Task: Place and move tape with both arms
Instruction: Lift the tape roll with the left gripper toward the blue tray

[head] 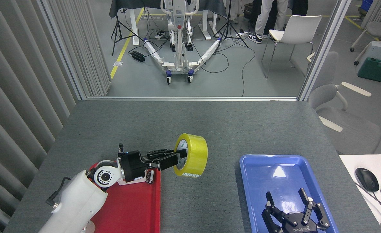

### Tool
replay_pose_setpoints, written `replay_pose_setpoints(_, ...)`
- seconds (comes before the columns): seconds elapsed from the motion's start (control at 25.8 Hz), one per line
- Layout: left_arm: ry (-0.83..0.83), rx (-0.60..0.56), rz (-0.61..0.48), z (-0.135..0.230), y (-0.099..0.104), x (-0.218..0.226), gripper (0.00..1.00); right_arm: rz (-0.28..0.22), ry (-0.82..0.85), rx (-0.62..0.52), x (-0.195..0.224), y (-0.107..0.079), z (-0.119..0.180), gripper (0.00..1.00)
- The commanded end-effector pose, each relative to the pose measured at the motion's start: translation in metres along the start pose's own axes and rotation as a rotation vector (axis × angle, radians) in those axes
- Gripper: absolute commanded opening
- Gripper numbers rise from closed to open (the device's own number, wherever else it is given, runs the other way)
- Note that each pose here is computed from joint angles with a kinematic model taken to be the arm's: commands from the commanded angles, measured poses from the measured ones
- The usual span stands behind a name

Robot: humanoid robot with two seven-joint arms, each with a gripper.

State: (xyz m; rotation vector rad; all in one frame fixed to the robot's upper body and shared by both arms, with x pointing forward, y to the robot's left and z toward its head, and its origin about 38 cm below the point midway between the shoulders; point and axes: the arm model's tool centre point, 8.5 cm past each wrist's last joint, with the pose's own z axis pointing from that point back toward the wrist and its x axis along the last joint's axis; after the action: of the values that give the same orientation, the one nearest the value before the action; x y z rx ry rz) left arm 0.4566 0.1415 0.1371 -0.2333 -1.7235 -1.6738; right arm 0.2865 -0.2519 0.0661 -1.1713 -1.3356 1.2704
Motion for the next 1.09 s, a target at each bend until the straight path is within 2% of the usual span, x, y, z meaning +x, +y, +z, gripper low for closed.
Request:
replay_pose_setpoints(0.0,-0.036,-0.017,0.045,-0.021,-0.014,-0.001,0.00,-0.077,-0.120,-0.087,0.006,-0.006,0.007,1.00)
replay_pose_setpoints(0.08,-0.063,-0.054,0.043,-0.035,-0.022,0.003,0.00,-0.081,-0.176,-0.148,0.006,-0.010,0.011,1.00)
replay_pose_setpoints(0.27,-0.113,-0.089,0.062,-0.062,-0.035,0.015,0.00,-0.103,-0.269,-0.150,0.005,-0.011,0.010,1.00)
replay_pose_setpoints(0.39,-0.117,-0.091,0.069,-0.066,-0.037,0.015,0.00,-0.099,-0.376,-0.148,0.009,-0.013,0.005,1.00)
replay_pose_setpoints(0.5,-0.120,-0.098,0.078,-0.070,-0.040,0.015,0.00,-0.117,-0.472,-0.149,0.017,-0.014,0.009,1.00)
replay_pose_setpoints(0.58,-0.120,-0.098,0.081,-0.070,-0.042,0.015,0.00,-0.140,-0.494,-0.153,0.020,-0.014,0.011,1.00)
replay_pose_setpoints(0.74,-0.137,-0.097,0.072,-0.071,-0.042,0.017,0.00,-0.145,-0.508,-0.158,0.021,-0.016,0.009,1.00)
replay_pose_setpoints(1.05,-0.154,-0.097,0.067,-0.071,-0.045,0.020,0.00,-0.169,-0.605,-0.183,0.054,-0.021,-0.009,1.00)
